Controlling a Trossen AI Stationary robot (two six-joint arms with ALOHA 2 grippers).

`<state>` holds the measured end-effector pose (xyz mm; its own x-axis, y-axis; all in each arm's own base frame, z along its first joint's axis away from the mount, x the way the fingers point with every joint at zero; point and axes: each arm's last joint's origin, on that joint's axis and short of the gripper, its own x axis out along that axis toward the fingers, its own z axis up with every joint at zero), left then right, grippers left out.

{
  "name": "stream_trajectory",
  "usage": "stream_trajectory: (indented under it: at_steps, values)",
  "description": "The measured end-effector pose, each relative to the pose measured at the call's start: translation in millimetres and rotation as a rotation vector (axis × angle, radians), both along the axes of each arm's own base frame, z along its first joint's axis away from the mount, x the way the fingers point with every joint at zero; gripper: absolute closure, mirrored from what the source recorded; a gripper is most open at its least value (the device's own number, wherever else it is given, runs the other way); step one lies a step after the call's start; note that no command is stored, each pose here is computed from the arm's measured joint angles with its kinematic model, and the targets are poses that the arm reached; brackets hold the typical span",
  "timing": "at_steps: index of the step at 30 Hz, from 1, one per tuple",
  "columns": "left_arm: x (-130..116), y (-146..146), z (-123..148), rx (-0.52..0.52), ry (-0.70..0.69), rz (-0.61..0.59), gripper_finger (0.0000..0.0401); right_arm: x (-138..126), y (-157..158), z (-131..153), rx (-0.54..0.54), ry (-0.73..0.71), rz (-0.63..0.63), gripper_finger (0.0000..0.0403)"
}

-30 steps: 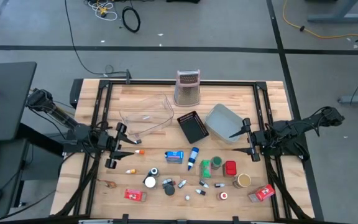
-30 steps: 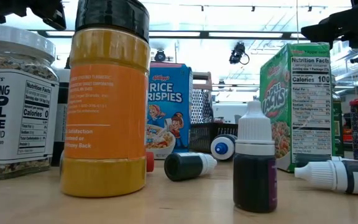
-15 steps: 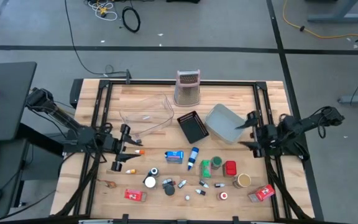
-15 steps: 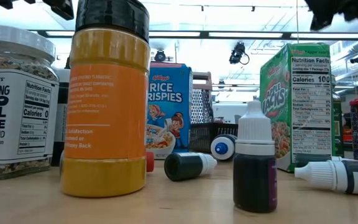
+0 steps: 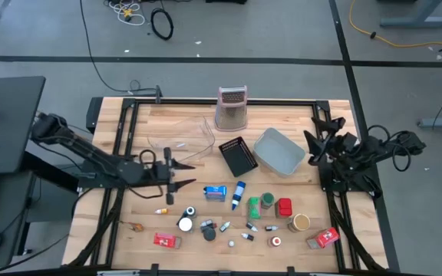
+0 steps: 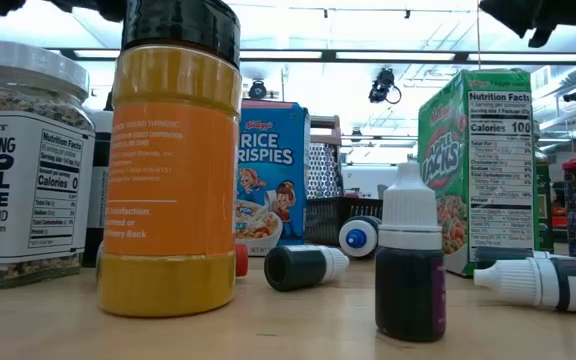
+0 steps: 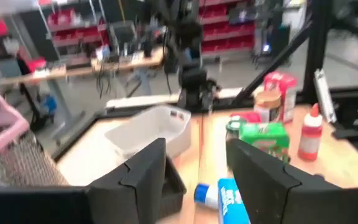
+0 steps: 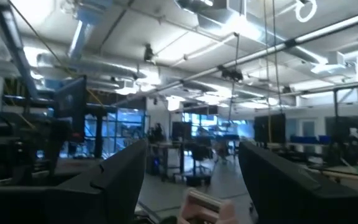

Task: Pick & Place Kitchen Items
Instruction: Put the blue cereal box into the transparent bin

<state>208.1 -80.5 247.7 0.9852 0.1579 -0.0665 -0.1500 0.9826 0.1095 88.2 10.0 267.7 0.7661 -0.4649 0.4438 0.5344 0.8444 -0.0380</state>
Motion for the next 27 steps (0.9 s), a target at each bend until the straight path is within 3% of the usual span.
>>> stream_trajectory:
  at_steps: [13, 19, 27]
  values:
    - [58.3, -2.5, -26.4, 0.007, 0.193, -0.074, 0.0124, 1.4, 1.6, 0.2, -0.045, 0.002, 0.032, 0.0137]
    - [72.5, -7.5, -53.3, -0.024, 0.292, -0.105, 0.0120, 1.4, 1.6, 0.2, -0.044, 0.001, 0.032, 0.0137]
    - [74.9, -9.6, -57.2, -0.083, 0.308, -0.120, 0.0122, 1.4, 1.6, 0.0, 0.017, -0.032, 0.067, 0.0137]
